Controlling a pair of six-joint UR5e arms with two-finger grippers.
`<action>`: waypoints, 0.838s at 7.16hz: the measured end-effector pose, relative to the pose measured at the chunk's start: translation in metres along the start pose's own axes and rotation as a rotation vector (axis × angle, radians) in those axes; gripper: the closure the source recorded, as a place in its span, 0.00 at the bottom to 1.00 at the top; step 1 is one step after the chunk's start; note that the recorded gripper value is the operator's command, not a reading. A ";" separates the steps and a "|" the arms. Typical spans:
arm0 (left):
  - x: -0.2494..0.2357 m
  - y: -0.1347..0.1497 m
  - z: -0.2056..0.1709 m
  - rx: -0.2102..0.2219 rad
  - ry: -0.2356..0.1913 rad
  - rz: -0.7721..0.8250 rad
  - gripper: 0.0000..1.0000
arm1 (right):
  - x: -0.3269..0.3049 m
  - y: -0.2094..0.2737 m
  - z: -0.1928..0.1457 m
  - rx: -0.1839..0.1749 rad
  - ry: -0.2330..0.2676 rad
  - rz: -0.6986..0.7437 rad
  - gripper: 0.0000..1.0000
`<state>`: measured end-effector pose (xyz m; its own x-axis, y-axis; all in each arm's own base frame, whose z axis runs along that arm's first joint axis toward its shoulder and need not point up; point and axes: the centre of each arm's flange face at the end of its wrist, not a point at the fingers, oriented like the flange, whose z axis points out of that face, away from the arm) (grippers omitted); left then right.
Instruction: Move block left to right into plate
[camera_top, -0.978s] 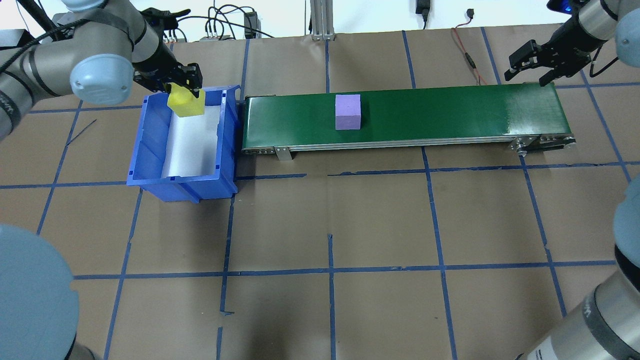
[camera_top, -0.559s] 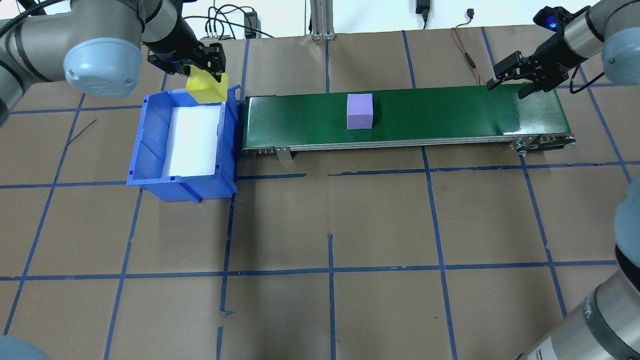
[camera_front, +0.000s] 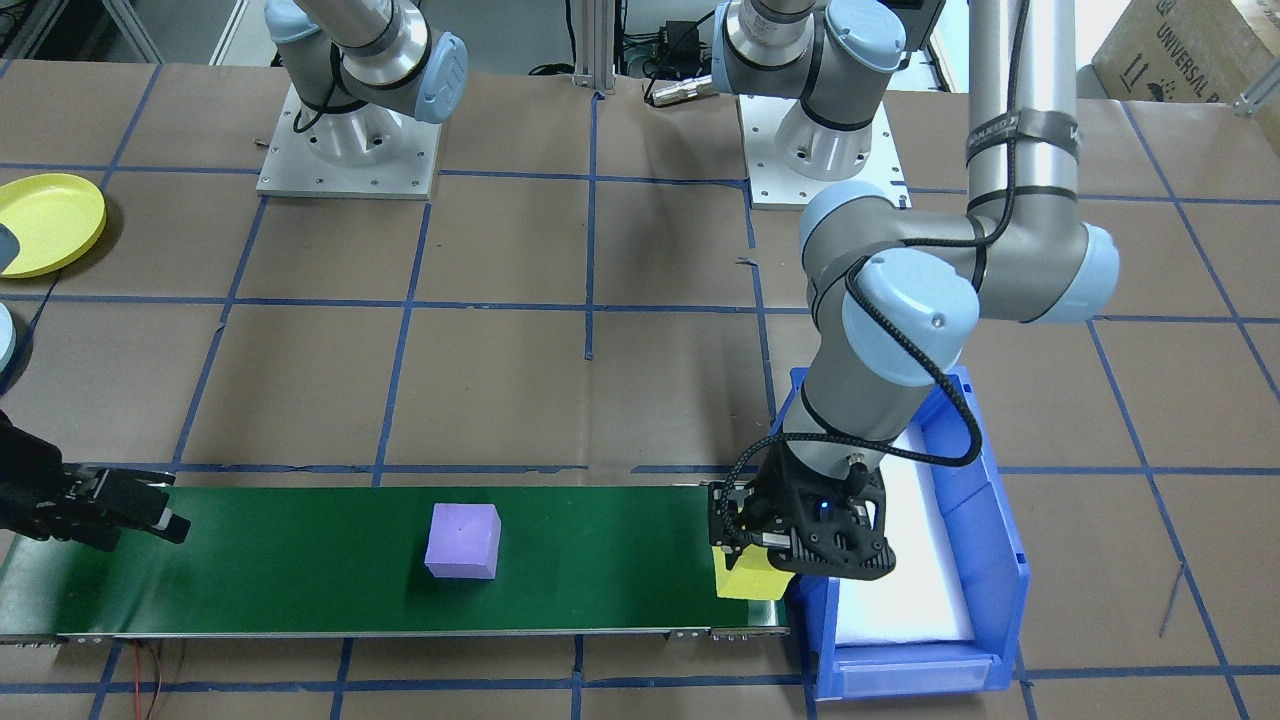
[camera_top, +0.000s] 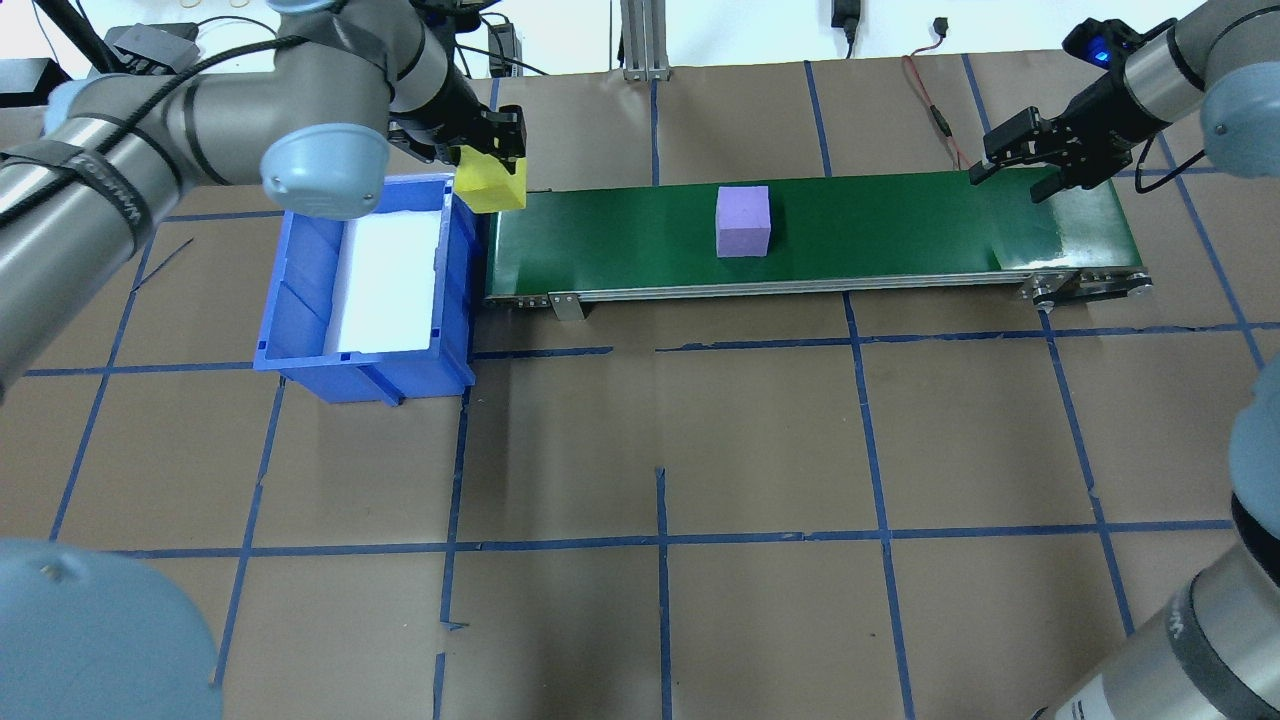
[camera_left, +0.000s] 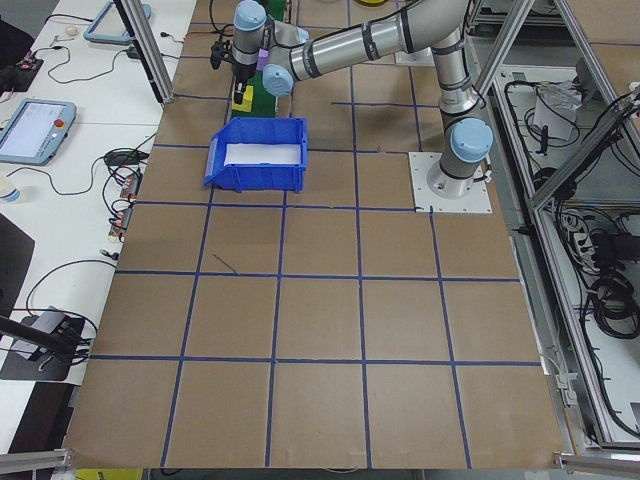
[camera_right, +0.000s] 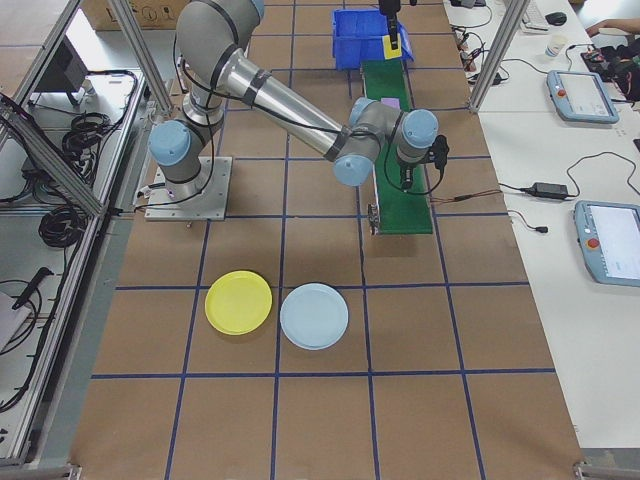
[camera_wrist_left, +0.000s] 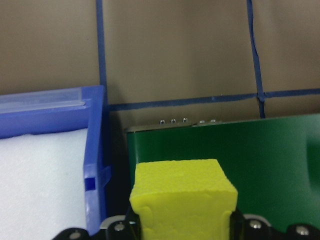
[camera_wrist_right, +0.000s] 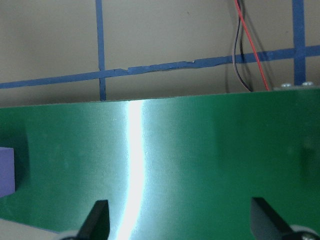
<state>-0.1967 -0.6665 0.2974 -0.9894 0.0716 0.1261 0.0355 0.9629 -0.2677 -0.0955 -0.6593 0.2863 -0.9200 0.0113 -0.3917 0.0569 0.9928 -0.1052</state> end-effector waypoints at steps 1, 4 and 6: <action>0.003 0.004 0.013 -0.012 0.003 -0.015 0.00 | 0.000 0.001 0.002 0.002 -0.009 0.000 0.00; 0.013 0.012 -0.018 -0.016 0.004 -0.082 0.00 | -0.004 0.003 0.006 0.012 -0.051 -0.006 0.00; 0.008 0.027 -0.099 -0.051 -0.020 -0.049 0.00 | -0.006 0.002 0.004 0.024 -0.070 -0.009 0.00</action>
<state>-0.1902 -0.6137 0.3854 -0.9928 0.0192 0.1183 -0.0064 0.9772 -0.2124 -0.0876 -0.6580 0.2846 -0.8911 -0.0064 -0.4538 0.0591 0.9897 -0.1301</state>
